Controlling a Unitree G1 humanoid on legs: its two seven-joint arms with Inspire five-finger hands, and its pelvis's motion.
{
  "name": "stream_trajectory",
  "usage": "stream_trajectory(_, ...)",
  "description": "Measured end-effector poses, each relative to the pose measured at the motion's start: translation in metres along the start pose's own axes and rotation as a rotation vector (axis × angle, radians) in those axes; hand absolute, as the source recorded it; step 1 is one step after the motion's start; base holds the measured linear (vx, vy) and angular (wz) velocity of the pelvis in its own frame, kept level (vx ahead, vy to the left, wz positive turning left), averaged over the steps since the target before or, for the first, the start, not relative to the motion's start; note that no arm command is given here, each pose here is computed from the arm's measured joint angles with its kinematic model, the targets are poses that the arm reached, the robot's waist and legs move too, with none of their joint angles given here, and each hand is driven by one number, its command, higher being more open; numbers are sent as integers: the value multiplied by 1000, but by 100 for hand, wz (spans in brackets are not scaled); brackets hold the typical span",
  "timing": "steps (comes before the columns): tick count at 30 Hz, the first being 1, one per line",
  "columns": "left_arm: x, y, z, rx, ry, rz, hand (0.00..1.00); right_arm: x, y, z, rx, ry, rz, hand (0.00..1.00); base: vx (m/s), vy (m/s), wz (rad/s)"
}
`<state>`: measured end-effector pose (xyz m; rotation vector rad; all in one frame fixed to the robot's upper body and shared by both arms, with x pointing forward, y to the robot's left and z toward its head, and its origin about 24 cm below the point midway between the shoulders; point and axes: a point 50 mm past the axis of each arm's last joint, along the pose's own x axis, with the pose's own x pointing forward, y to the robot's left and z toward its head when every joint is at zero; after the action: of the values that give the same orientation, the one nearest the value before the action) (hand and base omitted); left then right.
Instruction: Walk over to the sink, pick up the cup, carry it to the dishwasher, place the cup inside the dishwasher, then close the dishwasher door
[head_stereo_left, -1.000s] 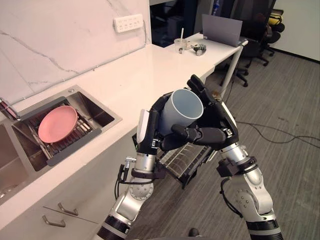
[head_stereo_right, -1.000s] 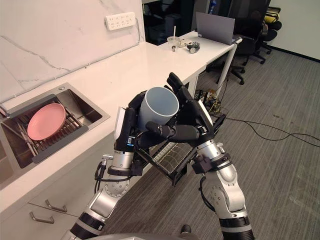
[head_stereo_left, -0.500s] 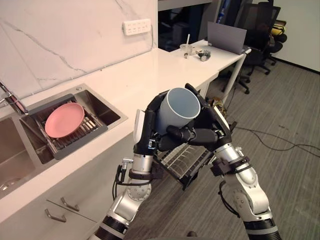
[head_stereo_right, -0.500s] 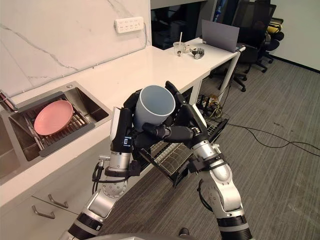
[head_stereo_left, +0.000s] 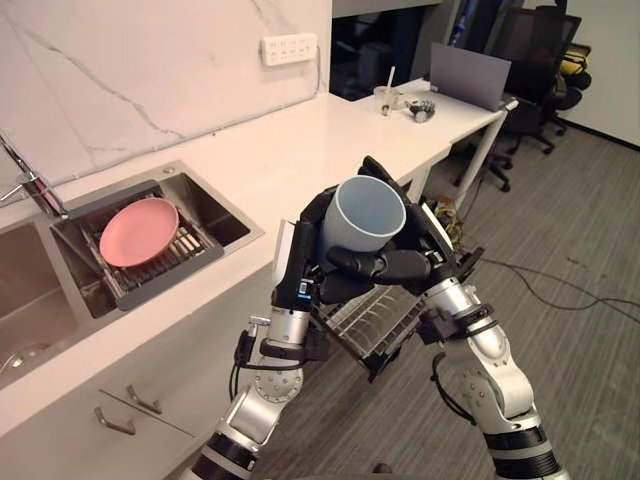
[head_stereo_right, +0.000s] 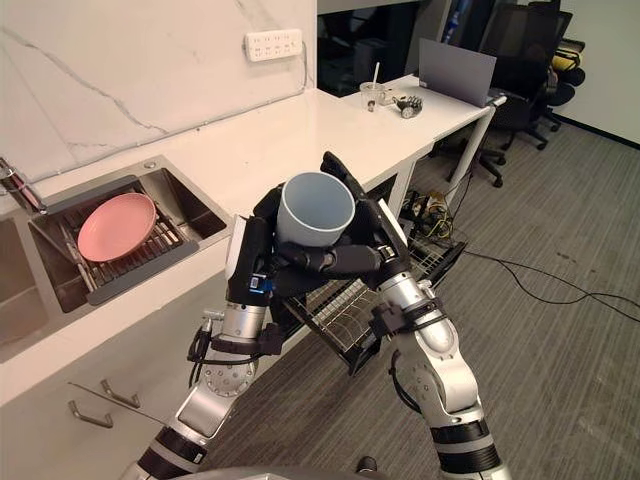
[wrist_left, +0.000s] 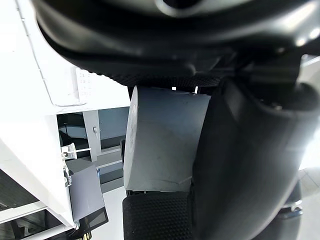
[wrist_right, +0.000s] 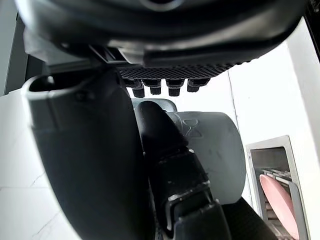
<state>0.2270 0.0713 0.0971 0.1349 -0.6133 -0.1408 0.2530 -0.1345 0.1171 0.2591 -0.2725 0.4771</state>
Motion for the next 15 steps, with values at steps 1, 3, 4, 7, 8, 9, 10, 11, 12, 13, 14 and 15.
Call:
stream_trajectory(1,-1,0,0,-7,6,1,0,0,0,0,0,2,2,0,-37,6,6)
stream_trajectory(3,-2,-1,-1,-17,12,4,0,0,0,0,1,3,-2,0,-36,6,6)
stream_trajectory(4,-3,-1,-1,-17,16,4,0,2,-1,-1,-1,8,-7,0,-24,3,5)
stream_trajectory(7,-6,-1,-2,-30,31,10,0,5,-4,-3,-14,19,-12,0,-9,2,1)
stream_trajectory(8,-6,-1,-2,-32,34,13,0,6,-4,-3,-22,23,-7,0,-30,10,4)
stream_trajectory(9,-6,-1,-2,-34,35,14,0,6,-4,-3,-23,23,-4,0,-21,9,4)
stream_trajectory(10,-6,-1,-2,-36,37,16,100,6,-4,-3,-28,25,-1,0,0,0,0)
stream_trajectory(11,-6,0,-2,-36,37,15,100,6,-4,-3,-30,25,-1,0,0,0,0)
stream_trajectory(12,-6,0,-2,-36,38,15,100,6,-3,-3,-31,26,-1,0,0,0,0)
stream_trajectory(13,-7,0,-3,-36,41,16,100,6,-3,-3,-33,27,-3,0,0,0,0)
stream_trajectory(14,-7,0,-3,-36,43,16,100,6,-3,-4,-37,30,-7,0,0,0,0)
stream_trajectory(15,-8,0,-3,-36,43,16,100,7,-3,-4,-37,30,-9,0,0,0,0)
